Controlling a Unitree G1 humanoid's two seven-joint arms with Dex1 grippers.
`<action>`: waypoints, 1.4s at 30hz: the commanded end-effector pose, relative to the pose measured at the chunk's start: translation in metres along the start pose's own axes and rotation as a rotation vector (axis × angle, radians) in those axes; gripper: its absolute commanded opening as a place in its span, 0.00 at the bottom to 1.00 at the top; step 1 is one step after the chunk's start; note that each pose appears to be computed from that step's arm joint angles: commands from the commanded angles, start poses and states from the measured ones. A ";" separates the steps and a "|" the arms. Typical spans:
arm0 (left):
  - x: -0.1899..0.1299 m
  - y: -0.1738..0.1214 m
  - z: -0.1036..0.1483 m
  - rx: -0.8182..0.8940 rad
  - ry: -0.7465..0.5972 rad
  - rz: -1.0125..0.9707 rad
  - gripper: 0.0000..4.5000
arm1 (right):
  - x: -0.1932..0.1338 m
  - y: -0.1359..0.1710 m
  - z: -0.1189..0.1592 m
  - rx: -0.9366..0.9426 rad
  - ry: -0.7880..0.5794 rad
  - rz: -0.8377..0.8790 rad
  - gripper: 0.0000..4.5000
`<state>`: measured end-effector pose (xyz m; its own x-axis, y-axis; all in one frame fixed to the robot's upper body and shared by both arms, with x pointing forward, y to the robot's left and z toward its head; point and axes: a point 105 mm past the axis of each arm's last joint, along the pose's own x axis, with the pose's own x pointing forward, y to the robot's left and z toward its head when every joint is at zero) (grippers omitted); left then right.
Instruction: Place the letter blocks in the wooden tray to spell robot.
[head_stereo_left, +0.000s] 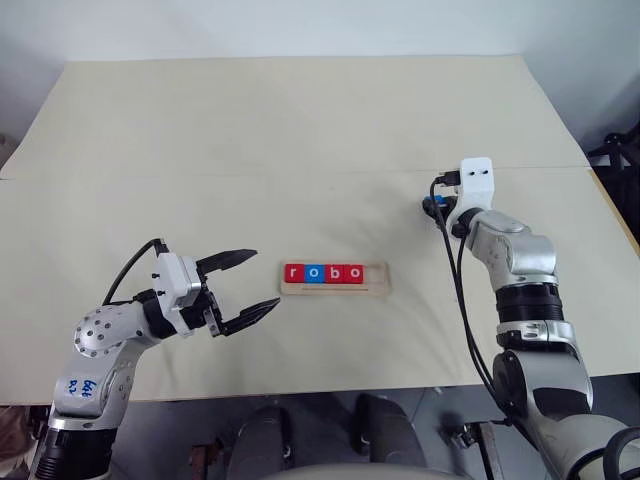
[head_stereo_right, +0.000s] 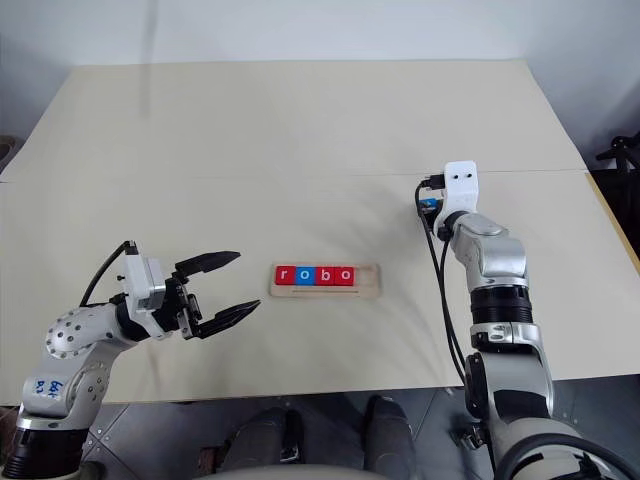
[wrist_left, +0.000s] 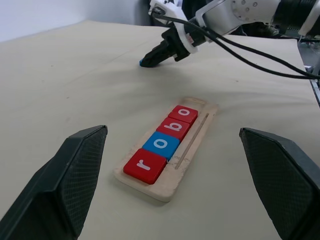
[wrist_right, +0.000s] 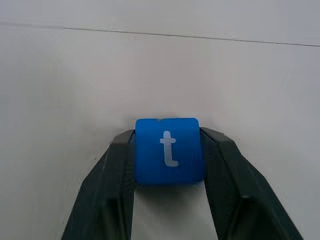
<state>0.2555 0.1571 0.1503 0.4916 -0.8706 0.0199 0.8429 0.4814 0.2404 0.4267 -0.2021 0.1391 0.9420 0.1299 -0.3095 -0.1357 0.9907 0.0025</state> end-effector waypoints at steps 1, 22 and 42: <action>0.001 0.000 0.007 0.021 -0.022 -0.012 1.00 | -0.019 -0.001 0.014 0.015 -0.038 0.013 0.33; 0.015 0.005 0.002 -0.011 -0.042 -0.116 1.00 | -0.120 0.034 -0.052 0.036 0.079 0.101 0.70; 0.010 0.001 0.008 0.039 -0.036 -0.141 1.00 | -0.120 -0.015 -0.044 -0.810 0.140 0.977 1.00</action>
<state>0.2642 0.1516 0.1487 0.3881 -0.9216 0.0091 0.8951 0.3793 0.2343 0.2986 -0.2323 0.1329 0.3238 0.7345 -0.5964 -0.9445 0.2138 -0.2495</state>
